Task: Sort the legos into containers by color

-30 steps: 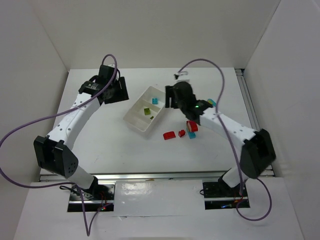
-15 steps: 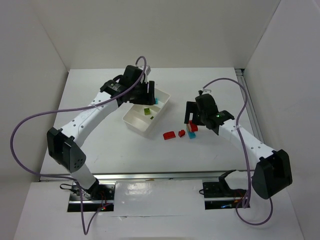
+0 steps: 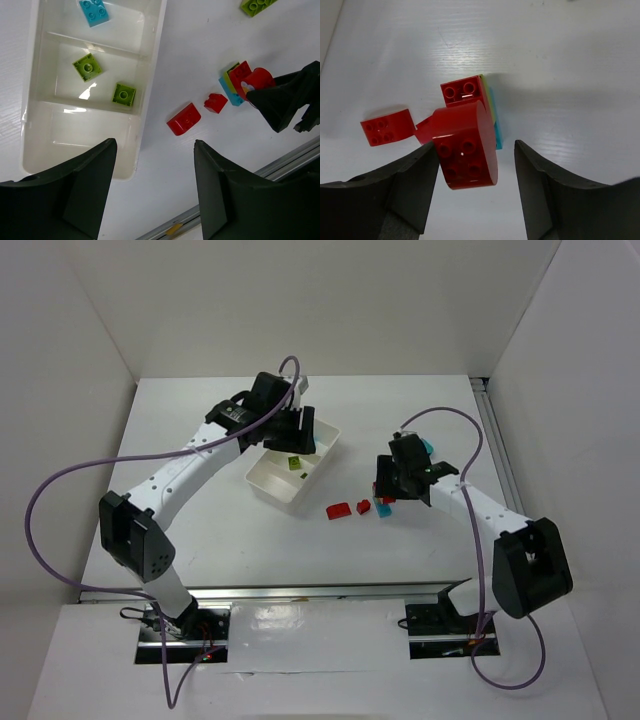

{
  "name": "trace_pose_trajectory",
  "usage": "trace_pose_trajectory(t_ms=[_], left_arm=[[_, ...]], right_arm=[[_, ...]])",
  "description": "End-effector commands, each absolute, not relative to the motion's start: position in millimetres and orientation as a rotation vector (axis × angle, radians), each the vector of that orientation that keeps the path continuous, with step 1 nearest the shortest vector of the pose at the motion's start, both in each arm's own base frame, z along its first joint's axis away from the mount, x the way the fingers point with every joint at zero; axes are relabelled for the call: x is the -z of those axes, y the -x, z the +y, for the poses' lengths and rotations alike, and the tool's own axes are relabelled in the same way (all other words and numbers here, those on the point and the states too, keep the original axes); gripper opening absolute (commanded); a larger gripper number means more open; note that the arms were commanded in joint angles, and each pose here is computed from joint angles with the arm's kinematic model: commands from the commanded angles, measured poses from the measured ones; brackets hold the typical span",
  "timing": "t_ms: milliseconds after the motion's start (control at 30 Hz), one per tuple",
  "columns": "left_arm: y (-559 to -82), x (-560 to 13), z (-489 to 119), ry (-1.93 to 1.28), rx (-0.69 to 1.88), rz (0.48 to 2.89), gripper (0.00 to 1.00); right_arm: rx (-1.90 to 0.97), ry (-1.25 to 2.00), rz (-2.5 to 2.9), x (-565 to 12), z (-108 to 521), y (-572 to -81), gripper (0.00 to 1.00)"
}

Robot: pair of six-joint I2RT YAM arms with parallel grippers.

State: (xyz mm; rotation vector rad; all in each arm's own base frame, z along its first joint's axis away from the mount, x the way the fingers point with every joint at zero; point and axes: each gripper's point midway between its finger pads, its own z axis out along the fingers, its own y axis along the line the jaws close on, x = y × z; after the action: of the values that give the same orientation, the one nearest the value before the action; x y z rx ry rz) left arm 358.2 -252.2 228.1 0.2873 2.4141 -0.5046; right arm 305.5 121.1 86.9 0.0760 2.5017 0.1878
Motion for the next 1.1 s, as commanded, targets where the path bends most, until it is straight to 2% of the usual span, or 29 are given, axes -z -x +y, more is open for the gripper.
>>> trace_pose_trajectory(t_ms=[0, 33, 133, 167, 300, 500, 533, 767, 867, 1067], left_arm=[[-363, -237, -258, -0.321, 0.531, 2.376, 0.73], [-363, -237, -258, -0.321, 0.531, 2.376, 0.73], [-362, -235, -256, -0.327, 0.512, 2.382, 0.73], [-362, -235, -256, -0.327, 0.512, 2.382, 0.73], [-361, -244, -261, -0.399, 0.568, 2.356, 0.76], [-355, -272, -268, -0.498, 0.86, 2.244, 0.81], [-357, -285, -272, -0.524, 0.922, 2.162, 0.82], [-307, -294, -280, -0.716, 1.485, 2.019, 0.87], [-300, -291, -284, -0.747, 1.581, 2.002, 0.88], [-303, -288, -300, -0.741, 1.613, 1.978, 0.88]], right_arm=[[-0.204, -0.055, 2.455, -88, 126, -320, 0.64], [-0.204, -0.055, 2.455, -88, 126, -320, 0.54], [-0.213, -0.056, 2.438, -95, 127, -323, 0.35], [-0.209, -0.062, 2.416, -107, 126, -325, 0.22], [-0.335, -0.033, 2.315, -159, 129, -336, 0.05], [-0.739, 0.135, 2.102, -241, 149, -340, 0.04], [-0.778, 0.15, 2.089, -247, 150, -338, 0.04], [-1.197, 0.257, 1.928, -285, 176, -321, 0.04], [-1.289, 0.303, 1.897, -292, 181, -314, 0.04], [-1.361, 0.331, 1.857, -307, 184, -308, 0.04]])
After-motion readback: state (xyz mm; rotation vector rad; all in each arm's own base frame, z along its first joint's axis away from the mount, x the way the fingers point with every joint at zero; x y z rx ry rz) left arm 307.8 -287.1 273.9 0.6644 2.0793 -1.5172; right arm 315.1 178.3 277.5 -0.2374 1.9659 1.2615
